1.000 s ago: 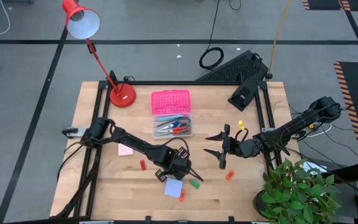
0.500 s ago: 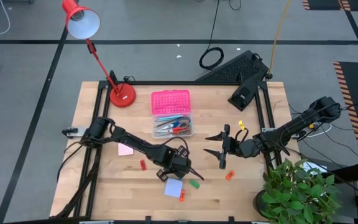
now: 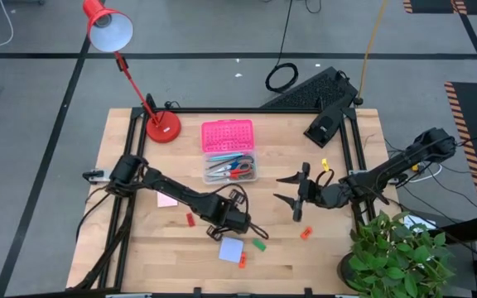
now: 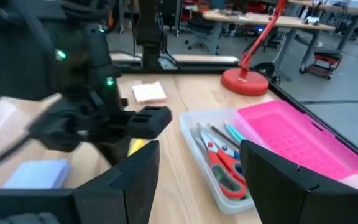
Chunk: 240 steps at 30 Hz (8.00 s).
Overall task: Pack school essentials
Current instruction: Put the yellow pen into the pink supply box
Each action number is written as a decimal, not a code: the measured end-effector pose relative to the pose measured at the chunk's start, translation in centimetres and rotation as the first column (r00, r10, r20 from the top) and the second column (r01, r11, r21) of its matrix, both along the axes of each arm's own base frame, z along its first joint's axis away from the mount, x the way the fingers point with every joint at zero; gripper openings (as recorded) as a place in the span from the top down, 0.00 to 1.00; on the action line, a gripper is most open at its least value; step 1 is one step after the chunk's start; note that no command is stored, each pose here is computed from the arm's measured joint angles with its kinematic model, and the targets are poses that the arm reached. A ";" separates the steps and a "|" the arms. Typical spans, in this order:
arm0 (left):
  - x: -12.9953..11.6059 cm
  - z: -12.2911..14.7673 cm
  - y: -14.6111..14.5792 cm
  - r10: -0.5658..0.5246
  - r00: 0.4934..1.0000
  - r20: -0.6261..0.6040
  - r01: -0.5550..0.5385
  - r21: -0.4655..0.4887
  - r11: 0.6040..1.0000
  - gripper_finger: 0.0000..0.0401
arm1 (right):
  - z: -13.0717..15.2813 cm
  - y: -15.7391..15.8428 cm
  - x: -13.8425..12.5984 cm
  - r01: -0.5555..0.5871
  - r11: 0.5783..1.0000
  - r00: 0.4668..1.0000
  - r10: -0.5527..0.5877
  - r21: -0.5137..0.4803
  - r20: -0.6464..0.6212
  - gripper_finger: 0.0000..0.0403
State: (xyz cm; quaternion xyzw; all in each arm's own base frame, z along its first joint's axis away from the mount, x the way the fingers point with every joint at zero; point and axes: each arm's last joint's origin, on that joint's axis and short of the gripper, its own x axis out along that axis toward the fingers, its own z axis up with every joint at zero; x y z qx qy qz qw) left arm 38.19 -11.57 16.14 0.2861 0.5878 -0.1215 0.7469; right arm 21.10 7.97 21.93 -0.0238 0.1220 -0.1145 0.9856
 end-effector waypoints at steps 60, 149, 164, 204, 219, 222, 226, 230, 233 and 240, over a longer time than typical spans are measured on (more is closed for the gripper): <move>-2.3 11.3 2.5 0.340 0.869 0.360 -0.276 -0.218 0.936 0.90 | -2.3 4.1 8.1 -0.030 0.975 0.999 0.019 -0.221 -0.049 0.94; -1.9 13.4 1.0 0.446 -0.106 0.889 0.540 -0.325 0.776 0.55 | 10.9 8.0 -1.3 -0.028 0.934 0.864 0.202 -0.357 0.461 0.93; 1.4 17.3 -1.1 0.273 -0.234 0.933 0.605 -0.080 0.792 0.57 | 11.3 8.8 -0.8 -0.216 0.919 0.658 0.387 -0.330 0.646 0.93; 4.7 17.8 -2.0 0.198 -0.347 0.917 0.622 0.067 0.780 0.75 | 10.9 8.3 0.1 -0.301 0.928 0.640 0.367 -0.220 0.675 0.93; 4.7 17.8 -2.1 0.228 -0.321 0.919 0.654 0.041 0.755 0.89 | 10.9 8.5 -0.2 -0.309 0.927 0.639 0.367 -0.211 0.676 0.85; 4.7 17.7 -2.1 0.229 -0.315 0.921 0.659 0.038 0.751 0.88 | 11.0 8.7 -0.4 -0.286 0.940 0.659 0.335 -0.187 0.673 0.75; 4.6 18.1 -2.0 0.247 -0.285 0.926 0.673 0.009 0.740 0.90 | 10.9 8.7 -0.8 -0.211 0.963 0.716 0.268 -0.167 0.645 0.61; 4.2 19.5 -1.3 0.225 -0.167 0.960 0.653 -0.063 0.755 0.92 | 10.9 9.0 -1.4 -0.131 0.977 0.773 0.207 -0.168 0.599 0.50; 3.3 20.8 -0.7 0.202 -0.056 0.978 0.597 -0.129 0.792 0.91 | 10.9 9.1 -1.7 -0.097 0.983 0.804 0.169 -0.154 0.570 0.44; 0.0 23.3 0.9 0.144 0.194 0.970 0.357 -0.207 0.911 0.90 | 11.0 9.0 -2.7 -0.003 0.993 0.866 0.061 -0.116 0.497 0.40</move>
